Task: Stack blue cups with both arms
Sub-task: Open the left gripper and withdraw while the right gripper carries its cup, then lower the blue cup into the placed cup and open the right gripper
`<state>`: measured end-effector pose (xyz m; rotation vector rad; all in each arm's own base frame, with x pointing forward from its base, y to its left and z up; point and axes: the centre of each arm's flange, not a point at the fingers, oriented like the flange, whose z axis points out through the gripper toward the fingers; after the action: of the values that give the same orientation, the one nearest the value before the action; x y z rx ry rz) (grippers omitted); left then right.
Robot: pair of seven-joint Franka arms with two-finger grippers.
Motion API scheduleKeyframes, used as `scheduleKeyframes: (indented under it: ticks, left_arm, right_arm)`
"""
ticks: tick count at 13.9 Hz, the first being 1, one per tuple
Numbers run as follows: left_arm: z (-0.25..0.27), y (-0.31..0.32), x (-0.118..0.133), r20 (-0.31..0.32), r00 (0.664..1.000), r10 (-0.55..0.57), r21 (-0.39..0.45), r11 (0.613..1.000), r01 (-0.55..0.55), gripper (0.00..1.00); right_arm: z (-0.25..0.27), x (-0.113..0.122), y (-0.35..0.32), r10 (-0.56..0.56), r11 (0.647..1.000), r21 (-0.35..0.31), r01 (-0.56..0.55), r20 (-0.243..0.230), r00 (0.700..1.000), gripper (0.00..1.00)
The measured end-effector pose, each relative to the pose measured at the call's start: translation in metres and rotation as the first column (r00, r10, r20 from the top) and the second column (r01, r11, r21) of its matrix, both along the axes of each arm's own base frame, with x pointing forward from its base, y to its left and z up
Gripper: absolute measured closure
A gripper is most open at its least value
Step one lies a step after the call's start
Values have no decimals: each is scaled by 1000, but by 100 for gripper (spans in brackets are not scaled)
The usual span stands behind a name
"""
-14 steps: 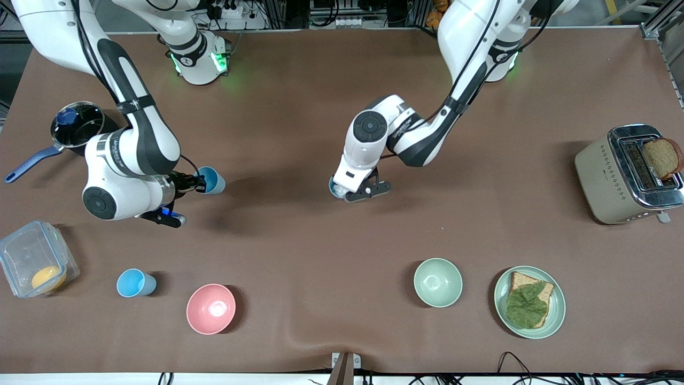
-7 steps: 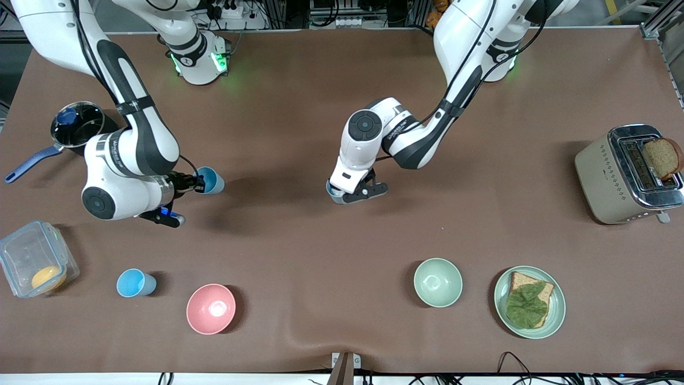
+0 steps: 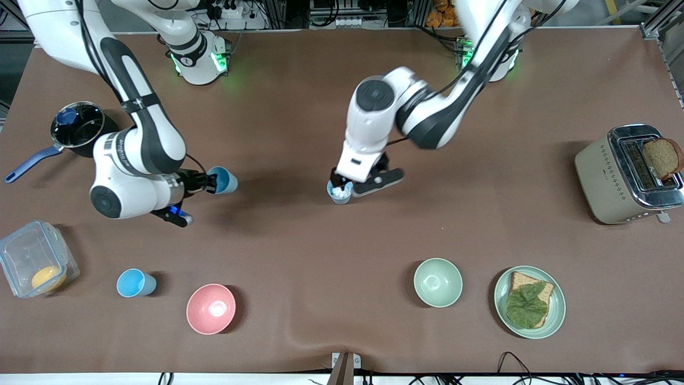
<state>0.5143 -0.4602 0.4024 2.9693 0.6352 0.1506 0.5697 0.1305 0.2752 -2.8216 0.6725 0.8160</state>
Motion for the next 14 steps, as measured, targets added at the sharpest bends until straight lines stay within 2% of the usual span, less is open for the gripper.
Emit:
scheduleKeyframes:
  ticks: [3,5,7,10,14]
  left_arm:
    - [82,76,29,59,998,33,26,999,-35,0]
    - [117,149,59,94,996,1,55,998,-6,0]
    - [139,238,85,90,994,-58,111,993,47,0]
    - [167,308,83,38,993,-110,169,980,102,0]
    - [196,331,65,17,989,-147,122,982,144,0]
  right_arm:
    - [31,7,61,-115,993,-28,115,15,993,95]
    - [53,8,102,-187,982,-8,187,11,982,95]
    - [70,4,137,-231,973,-13,231,10,973,95]
    - [87,-12,199,-290,956,-41,292,41,956,95]
    - [80,-32,260,-355,933,-27,359,104,929,95]
